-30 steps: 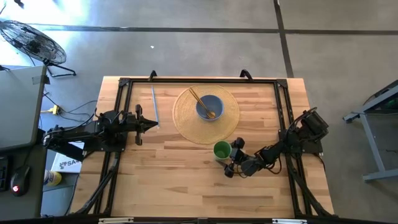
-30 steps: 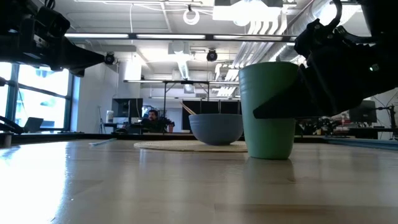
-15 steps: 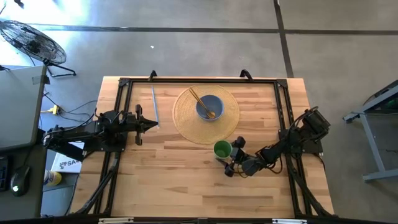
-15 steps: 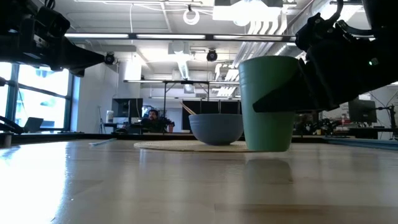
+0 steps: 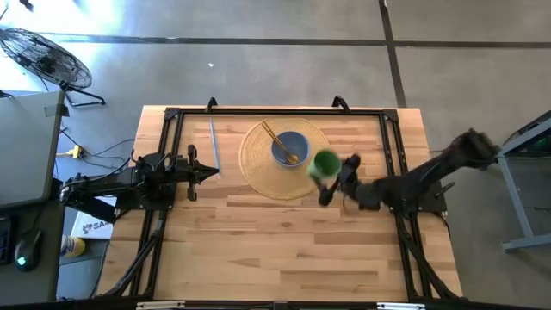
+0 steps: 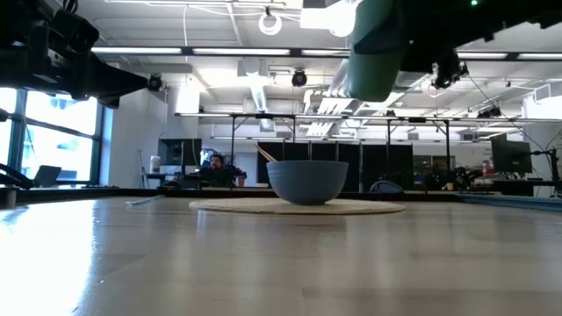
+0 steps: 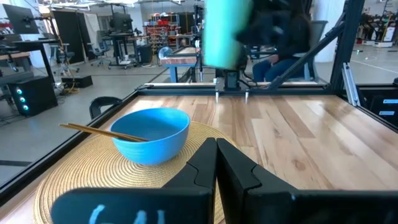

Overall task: Pick & Place Utensil
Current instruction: Put the green cup to the top right of the blue bowl on the brown mat

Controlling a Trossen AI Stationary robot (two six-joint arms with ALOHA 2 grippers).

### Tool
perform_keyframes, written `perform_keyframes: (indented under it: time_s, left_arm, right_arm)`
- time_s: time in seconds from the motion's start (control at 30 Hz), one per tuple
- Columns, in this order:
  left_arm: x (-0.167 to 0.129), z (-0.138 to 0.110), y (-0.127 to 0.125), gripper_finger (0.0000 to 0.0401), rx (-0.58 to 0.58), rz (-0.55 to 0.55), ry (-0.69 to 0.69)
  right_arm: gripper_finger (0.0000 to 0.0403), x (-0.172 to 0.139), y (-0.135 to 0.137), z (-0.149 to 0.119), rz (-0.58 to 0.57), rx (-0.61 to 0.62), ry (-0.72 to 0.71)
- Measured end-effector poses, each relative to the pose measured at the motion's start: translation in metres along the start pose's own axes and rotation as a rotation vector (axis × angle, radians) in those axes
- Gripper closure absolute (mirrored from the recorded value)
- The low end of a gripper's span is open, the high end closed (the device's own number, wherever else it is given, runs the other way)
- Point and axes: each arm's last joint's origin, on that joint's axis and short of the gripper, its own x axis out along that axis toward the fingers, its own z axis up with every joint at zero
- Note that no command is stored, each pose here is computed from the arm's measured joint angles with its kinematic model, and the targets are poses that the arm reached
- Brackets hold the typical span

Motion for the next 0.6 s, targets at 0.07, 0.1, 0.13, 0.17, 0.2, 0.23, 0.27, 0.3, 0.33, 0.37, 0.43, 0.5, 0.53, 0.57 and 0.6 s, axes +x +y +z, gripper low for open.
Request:
perform_keyframes:
  time_s: [0.07,0.1,0.13,0.17,0.2,0.23,0.27,0.3,0.33,0.37,0.43,0.5,0.53,0.57,0.6]
  left_arm:
    - [0.000,0.000,0.000,0.0400,0.000,0.000,0.000]
    - [0.000,0.000,0.000,0.0400,0.000,0.000,0.000]
    - [0.000,0.000,0.000,0.0400,0.000,0.000,0.000]
    - [0.000,0.000,0.000,0.0400,0.000,0.000,0.000]
    - [0.000,0.000,0.000,0.0400,0.000,0.000,0.000]
    - [0.000,0.000,0.000,0.0400,0.000,0.000,0.000]
    - [0.000,0.000,0.000,0.0400,0.000,0.000,0.000]
    - [0.000,0.000,0.000,0.0400,0.000,0.000,0.000]
    - [0.000,0.000,0.000,0.0400,0.000,0.000,0.000]
    - [0.000,0.000,0.000,0.0400,0.000,0.000,0.000]
    - [0.000,0.000,0.000,0.0400,0.000,0.000,0.000]
    - [0.000,0.000,0.000,0.0400,0.000,0.000,0.000]
    - [0.000,0.000,0.000,0.0400,0.000,0.000,0.000]
    - [0.000,0.000,0.000,0.0400,0.000,0.000,0.000]
    - [0.000,0.000,0.000,0.0400,0.000,0.000,0.000]
  right_arm:
    - [0.0043,0.009,-0.019,0.011,-0.042,0.016,0.000]
    - [0.0043,0.014,-0.029,0.015,-0.064,0.020,0.004]
    - [0.0043,0.020,-0.039,0.018,-0.083,0.020,0.011]
    - [0.0043,0.026,-0.048,0.019,-0.105,0.019,0.021]
    - [0.0043,0.033,-0.057,0.020,-0.121,0.018,0.035]
    - [0.0043,0.041,-0.067,0.019,-0.134,0.017,0.050]
    - [0.0043,0.048,-0.076,0.019,-0.141,0.018,0.065]
    - [0.0043,0.056,-0.085,0.018,-0.142,0.024,0.081]
    - [0.0043,0.064,-0.095,0.016,-0.139,0.032,0.097]
    - [0.0043,0.071,-0.104,0.014,-0.132,0.038,0.116]
    - [0.0043,0.083,-0.124,0.008,-0.135,0.047,0.159]
    - [0.0043,0.093,-0.141,0.004,-0.136,0.042,0.188]
    - [0.0043,0.098,-0.149,0.002,-0.135,0.037,0.194]
    - [0.0043,0.102,-0.156,-0.001,-0.124,0.036,0.199]
    - [0.0043,0.106,-0.162,-0.003,-0.104,0.030,0.201]
